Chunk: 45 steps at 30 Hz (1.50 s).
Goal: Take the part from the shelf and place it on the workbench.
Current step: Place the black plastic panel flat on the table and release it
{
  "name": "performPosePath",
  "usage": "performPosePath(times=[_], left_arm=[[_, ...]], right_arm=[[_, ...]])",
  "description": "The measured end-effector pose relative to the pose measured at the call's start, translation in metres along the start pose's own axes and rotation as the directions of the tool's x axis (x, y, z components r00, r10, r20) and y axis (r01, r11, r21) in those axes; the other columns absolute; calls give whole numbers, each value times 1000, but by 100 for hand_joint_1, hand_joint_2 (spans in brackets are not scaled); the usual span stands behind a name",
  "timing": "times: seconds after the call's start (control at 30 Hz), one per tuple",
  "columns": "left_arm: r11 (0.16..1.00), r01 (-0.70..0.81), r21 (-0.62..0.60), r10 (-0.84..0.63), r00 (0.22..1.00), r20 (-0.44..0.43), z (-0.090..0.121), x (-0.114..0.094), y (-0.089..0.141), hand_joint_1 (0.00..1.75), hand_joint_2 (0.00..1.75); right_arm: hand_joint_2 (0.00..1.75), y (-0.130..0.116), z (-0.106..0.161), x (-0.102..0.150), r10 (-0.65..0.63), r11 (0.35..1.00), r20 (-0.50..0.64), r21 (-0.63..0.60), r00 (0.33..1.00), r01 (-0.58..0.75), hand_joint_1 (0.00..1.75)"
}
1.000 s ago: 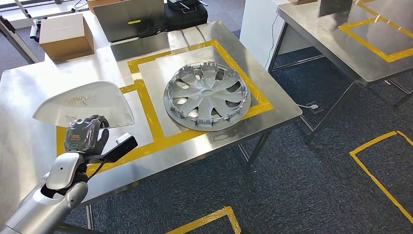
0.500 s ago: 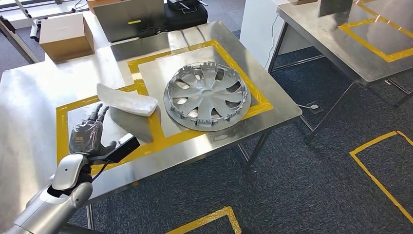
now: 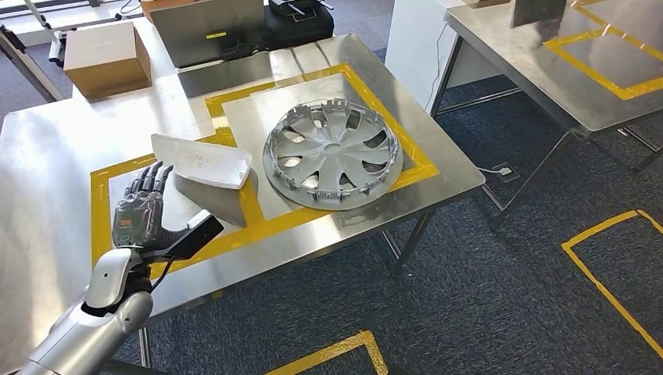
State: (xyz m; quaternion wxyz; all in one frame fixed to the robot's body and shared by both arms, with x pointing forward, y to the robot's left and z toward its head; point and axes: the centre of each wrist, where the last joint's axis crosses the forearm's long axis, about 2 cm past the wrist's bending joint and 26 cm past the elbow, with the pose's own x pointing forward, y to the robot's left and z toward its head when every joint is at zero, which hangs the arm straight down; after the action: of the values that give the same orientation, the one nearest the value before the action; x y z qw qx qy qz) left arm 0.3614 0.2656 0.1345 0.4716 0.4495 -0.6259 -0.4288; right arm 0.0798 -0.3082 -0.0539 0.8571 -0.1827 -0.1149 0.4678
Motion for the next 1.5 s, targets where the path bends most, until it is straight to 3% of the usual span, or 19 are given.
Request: performPosePath(times=[0.33, 0.53, 0.73, 1.03, 1.3, 1.5], left_arm=[[969, -161, 187, 148, 985, 84, -5, 32, 31, 0, 0], [899, -293, 325, 232, 949, 212, 1, 63, 58, 0, 0], [785, -460, 416, 313, 873, 375, 22, 94, 86, 0, 0], [579, -736, 350, 454, 648, 612, 66, 117, 107, 0, 0], [425, -859, 287, 582, 502, 640, 97, 116, 109, 0, 0], [349, -901, 257, 601, 426, 676, 114, 114, 108, 0, 0]], right_arm=[[0, 8, 0, 8, -4, 999, 21, 33, 1000, 3, 0], [0, 16, -2, 14, -22, 999, 44, 50, 999, 19, 0], [0, 26, -7, 21, -51, 997, 72, 69, 996, 46, 0], [0, 40, -15, 28, -92, 992, 89, 92, 992, 84, 0], [0, 51, -18, 40, -153, 985, 77, 93, 985, 146, 0], [0, 58, -18, 48, -187, 979, 85, 99, 979, 178, 0]])
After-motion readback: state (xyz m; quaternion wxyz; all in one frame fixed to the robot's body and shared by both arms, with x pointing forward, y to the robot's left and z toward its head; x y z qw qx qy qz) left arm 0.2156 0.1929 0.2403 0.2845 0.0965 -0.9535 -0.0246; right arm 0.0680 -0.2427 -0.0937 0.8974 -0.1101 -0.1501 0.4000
